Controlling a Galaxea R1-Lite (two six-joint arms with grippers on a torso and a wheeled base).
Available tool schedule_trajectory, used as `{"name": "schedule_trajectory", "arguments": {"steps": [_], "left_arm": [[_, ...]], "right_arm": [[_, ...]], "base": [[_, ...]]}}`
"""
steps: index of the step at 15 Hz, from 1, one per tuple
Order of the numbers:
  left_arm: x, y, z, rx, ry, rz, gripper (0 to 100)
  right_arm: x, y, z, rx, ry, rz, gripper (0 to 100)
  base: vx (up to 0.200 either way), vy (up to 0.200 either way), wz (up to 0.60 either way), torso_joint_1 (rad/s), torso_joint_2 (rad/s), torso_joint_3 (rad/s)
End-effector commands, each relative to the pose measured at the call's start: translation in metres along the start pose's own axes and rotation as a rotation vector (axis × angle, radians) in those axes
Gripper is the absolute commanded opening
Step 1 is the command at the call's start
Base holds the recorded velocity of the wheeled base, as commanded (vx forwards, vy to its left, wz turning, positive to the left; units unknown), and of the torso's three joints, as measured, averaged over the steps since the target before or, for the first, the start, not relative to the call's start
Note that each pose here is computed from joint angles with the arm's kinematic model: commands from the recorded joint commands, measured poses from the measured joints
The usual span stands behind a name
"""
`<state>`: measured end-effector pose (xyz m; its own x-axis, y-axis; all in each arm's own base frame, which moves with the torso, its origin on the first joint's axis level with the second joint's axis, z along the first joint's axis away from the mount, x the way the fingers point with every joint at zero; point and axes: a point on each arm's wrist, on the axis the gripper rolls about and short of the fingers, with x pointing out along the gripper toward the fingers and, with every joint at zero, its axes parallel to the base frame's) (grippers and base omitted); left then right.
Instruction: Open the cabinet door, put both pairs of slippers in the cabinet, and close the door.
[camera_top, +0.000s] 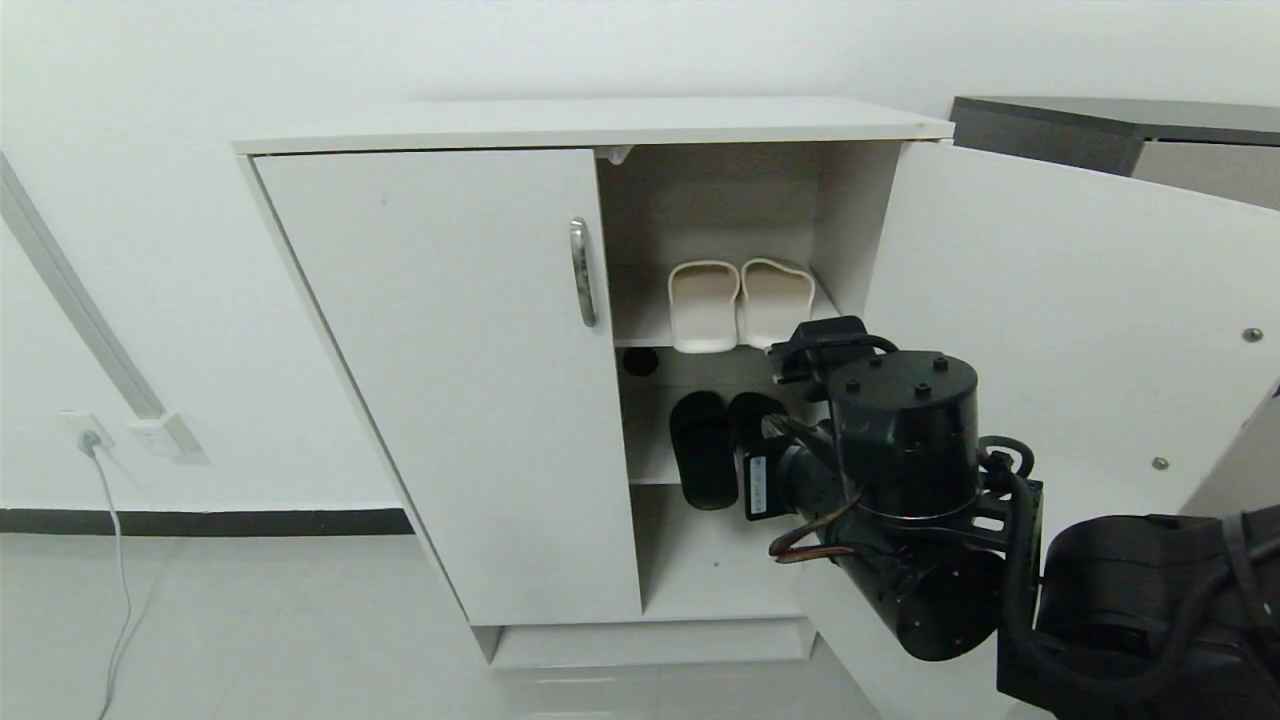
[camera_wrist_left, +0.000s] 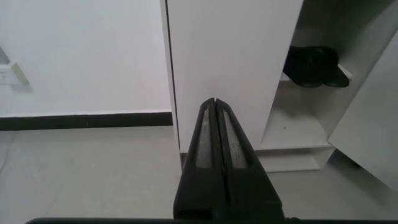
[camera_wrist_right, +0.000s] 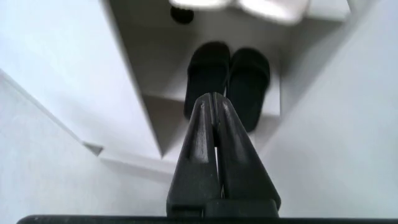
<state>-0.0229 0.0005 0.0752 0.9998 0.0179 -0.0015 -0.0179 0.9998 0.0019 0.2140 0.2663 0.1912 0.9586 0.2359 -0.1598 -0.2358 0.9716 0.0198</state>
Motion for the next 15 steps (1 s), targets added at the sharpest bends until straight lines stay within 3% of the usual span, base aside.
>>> {"name": "schedule_trajectory", "arguments": {"steps": [1, 7, 15], "left_arm": [[0.000, 0.000, 0.000, 0.001, 0.000, 0.001, 0], [0.000, 0.000, 0.000, 0.001, 0.000, 0.004, 0], [0.000, 0.000, 0.000, 0.000, 0.000, 0.005, 0]], "right_arm": [[0.002, 0.000, -0.003, -0.003, 0.008, -0.002, 0], [0.008, -0.003, -0.016, -0.017, 0.048, 0.036, 0], [0.011, -0.008, -0.022, -0.012, 0.027, 0.046, 0]], "base": [[-0.200, 0.000, 0.00, 0.002, 0.01, -0.002], [-0.200, 0.000, 0.00, 0.002, 0.00, 0.002], [0.000, 0.000, 0.00, 0.000, 0.00, 0.000]]}}
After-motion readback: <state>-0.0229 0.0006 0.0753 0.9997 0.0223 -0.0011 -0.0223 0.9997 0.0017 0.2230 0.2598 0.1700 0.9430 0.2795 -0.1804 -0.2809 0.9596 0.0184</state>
